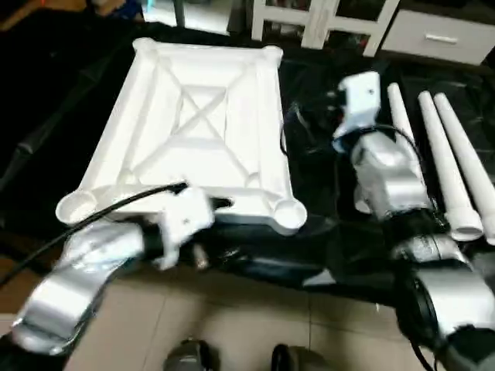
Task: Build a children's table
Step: Pick table leg
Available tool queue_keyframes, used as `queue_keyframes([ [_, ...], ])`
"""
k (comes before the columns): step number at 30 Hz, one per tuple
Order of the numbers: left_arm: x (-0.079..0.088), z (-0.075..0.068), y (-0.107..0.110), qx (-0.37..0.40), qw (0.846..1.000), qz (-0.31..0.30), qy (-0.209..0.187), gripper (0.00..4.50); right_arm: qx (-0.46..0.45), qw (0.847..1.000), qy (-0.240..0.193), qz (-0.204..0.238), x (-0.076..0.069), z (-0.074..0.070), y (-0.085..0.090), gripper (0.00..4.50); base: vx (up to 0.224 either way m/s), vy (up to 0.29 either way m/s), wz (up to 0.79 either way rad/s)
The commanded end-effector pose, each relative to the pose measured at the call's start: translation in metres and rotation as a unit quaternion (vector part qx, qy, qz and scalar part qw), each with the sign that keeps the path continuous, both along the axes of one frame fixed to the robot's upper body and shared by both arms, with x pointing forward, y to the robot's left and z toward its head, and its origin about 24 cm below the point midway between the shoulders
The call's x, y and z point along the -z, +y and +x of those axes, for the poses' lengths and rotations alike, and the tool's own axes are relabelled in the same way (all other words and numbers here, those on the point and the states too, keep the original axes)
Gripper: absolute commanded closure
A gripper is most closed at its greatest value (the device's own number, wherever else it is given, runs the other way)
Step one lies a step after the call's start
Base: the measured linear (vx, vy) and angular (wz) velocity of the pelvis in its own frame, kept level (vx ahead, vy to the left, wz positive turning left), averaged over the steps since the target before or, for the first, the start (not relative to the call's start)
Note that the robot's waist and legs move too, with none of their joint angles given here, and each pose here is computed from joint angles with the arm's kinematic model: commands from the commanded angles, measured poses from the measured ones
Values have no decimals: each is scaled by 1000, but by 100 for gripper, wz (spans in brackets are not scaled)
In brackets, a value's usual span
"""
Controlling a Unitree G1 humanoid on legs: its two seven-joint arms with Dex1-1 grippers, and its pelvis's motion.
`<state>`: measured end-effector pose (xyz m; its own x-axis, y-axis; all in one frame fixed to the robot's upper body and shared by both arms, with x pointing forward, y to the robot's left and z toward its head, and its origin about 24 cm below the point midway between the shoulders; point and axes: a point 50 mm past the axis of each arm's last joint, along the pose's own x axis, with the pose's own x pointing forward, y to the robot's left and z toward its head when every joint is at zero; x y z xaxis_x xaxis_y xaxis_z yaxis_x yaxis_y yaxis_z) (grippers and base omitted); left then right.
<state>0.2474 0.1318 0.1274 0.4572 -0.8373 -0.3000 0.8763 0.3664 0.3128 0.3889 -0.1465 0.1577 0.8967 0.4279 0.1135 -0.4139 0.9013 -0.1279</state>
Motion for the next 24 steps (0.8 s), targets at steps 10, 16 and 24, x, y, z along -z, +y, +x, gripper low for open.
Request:
queue_keyframes([
  [10, 22, -7, -33, 65, 996, 7, 56, 6, -83, 993, -3, -86, -14, -76, -24, 0, 0, 0, 0],
  [16, 20, 13, -42, 20, 999, -13, 34, 6, -100, 989, 28, -101, -10, -104, -23, 0, 0, 0, 0],
  [24, 33, 22, -53, 7, 1000, 9, 17, 6, -60, 990, 57, -113, -6, -112, -29, 0, 0, 0, 0],
])
